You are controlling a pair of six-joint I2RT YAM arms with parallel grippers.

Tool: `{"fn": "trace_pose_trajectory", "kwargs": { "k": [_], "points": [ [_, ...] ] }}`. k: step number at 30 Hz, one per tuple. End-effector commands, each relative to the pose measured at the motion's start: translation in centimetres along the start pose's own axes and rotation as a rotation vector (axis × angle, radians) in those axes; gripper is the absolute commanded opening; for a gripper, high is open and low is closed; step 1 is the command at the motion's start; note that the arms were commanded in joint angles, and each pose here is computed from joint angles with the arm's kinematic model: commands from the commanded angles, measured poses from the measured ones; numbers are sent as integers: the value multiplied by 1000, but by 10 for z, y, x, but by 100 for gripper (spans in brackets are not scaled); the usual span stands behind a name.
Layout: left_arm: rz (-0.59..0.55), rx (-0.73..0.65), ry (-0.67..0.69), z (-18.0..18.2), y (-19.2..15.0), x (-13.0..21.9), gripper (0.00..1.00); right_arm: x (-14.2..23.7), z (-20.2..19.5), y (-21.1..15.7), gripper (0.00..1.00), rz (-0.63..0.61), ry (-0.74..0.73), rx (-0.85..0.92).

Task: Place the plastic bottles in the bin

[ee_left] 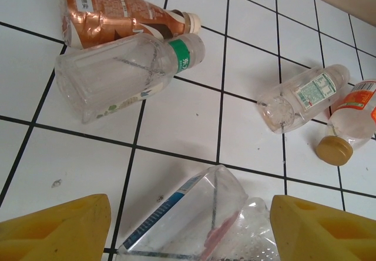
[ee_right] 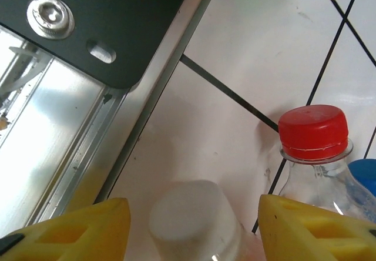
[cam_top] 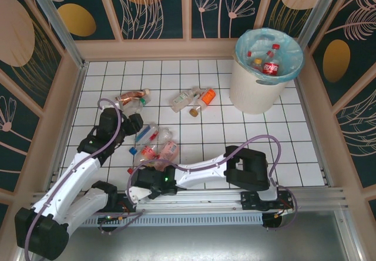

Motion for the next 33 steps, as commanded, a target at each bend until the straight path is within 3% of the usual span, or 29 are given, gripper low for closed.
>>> {"fn": "trace_pose_trajectory", "kwargs": {
  "k": [1,5,11,21,27,33],
  "points": [
    [-20,-29,7,-1,5,6,72,-4,-2,4,57,33,9,48],
    [-23,-34,2,-1,5,7,73,-7,-3,4,53,56,18,56],
    [-22,-36,-9,-1,5,7,73,-6,-5,3,38,73,19,46],
    [-42,-42,-40,-9,13,19,73,20,-17,1,20,85,0,-30],
    [-123,-92,-93,-29,35,41,70,73,-50,-18,17,88,-132,-249],
    [-154,-134,-261,-68,60,57,65,156,-101,-69,16,58,-403,-586]
  ]
}}
Point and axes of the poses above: each hand's point on the last joint's axis, 136 mm out from that joint toward the fingers, its own x axis back along the fingers, its own z axis along the line the jaws close on, y = z × x, the point moved 10 cm from there along x, back along the fingers, and after that the axes turned 15 degrees about x, right-handed, at the moved point
